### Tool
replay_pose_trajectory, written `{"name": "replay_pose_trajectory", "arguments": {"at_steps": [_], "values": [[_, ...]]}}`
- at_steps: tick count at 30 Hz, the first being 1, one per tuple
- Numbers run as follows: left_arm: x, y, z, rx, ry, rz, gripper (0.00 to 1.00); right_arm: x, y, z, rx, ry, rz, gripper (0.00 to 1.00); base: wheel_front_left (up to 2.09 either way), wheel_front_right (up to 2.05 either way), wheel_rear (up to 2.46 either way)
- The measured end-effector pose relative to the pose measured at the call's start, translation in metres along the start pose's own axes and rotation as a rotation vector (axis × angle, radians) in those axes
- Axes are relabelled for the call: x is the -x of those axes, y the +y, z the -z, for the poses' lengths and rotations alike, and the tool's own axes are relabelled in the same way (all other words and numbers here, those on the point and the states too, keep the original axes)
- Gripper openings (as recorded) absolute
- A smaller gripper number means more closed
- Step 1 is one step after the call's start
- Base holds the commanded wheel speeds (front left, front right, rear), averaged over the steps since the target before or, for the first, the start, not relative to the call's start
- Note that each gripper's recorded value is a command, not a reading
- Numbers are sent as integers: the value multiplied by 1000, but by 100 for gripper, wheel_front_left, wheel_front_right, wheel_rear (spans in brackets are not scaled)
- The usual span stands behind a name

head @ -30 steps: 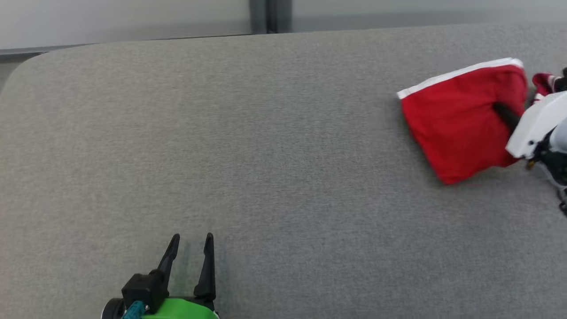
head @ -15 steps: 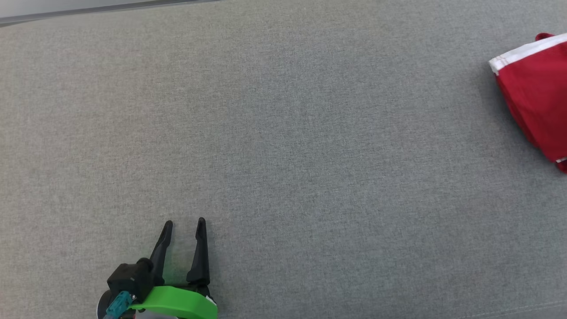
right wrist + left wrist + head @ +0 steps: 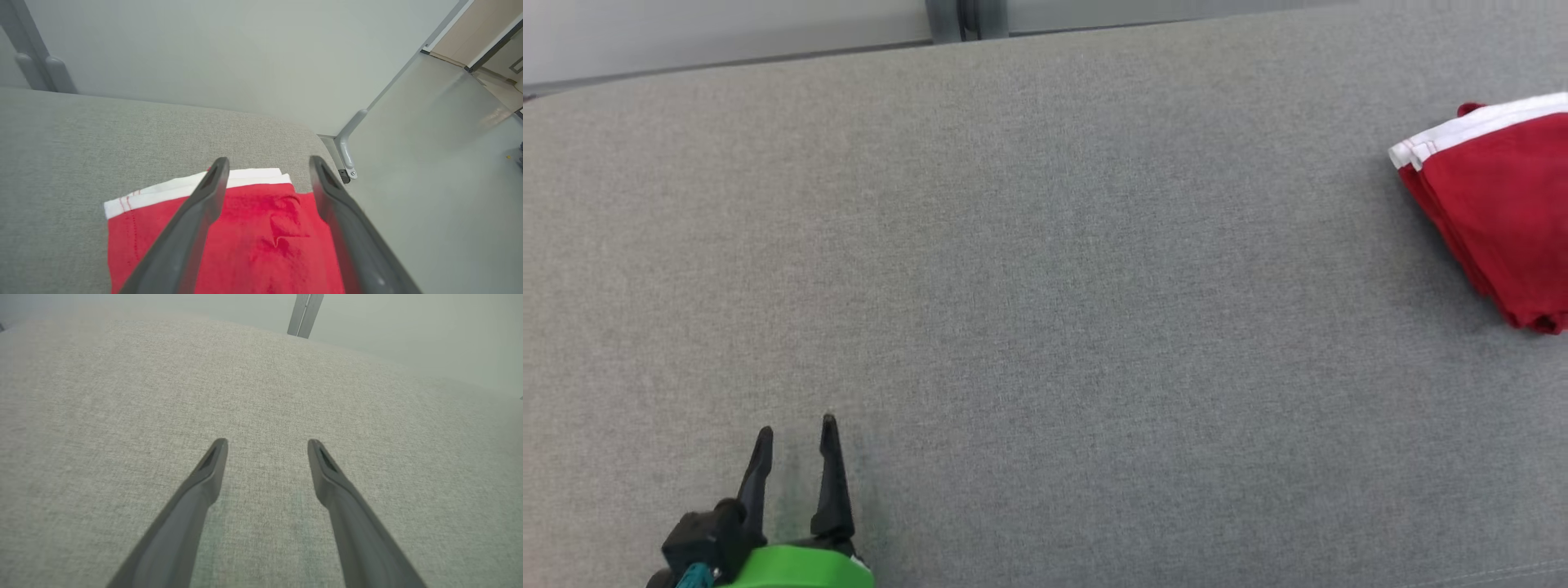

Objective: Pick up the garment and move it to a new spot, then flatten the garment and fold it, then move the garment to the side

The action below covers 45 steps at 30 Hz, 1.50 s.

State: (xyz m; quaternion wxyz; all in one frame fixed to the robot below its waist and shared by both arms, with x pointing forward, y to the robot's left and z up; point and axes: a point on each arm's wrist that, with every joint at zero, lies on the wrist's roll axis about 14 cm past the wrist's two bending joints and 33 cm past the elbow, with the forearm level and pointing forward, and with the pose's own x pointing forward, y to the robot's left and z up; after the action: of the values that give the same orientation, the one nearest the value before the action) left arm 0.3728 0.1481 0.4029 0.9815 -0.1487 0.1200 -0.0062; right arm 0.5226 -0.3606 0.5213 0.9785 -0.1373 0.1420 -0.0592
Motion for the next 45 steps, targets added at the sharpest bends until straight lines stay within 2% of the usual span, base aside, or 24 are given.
{"name": "replay_pose_trajectory", "arguments": {"at_steps": [6, 11, 18, 28, 35, 41, 42, 45], "values": [[26, 19, -22, -28, -68, -60, 100, 48, 38, 10, -72, -184, -68, 100, 0, 0, 0], [45, 28, -40, -42, -133, -77, 100, 100, 83, 43, -163, -203, -118, 100, 0, 0, 0], [56, 23, -62, -44, -212, -49, 100, 163, 128, 42, -280, -299, -113, 100, 0, 0, 0], [66, 14, -57, -59, -210, -4, 100, 205, 127, 49, -279, -326, -64, 100, 0, 0, 0], [62, -1, -52, -58, -191, 58, 100, 209, 132, 51, -276, -322, -75, 100, 0, 0, 0], [58, -3, -52, -59, -187, 66, 100, 208, 134, 50, -286, -322, -80, 100, 0, 0, 0], [58, -3, -50, -59, -182, 65, 0, 208, 134, 51, -286, -318, -81, 0, 0, 0, 0], [60, 0, -37, -52, -138, 54, 0, 208, 138, 61, -295, -285, -85, 0, 0, 0, 0]]}}
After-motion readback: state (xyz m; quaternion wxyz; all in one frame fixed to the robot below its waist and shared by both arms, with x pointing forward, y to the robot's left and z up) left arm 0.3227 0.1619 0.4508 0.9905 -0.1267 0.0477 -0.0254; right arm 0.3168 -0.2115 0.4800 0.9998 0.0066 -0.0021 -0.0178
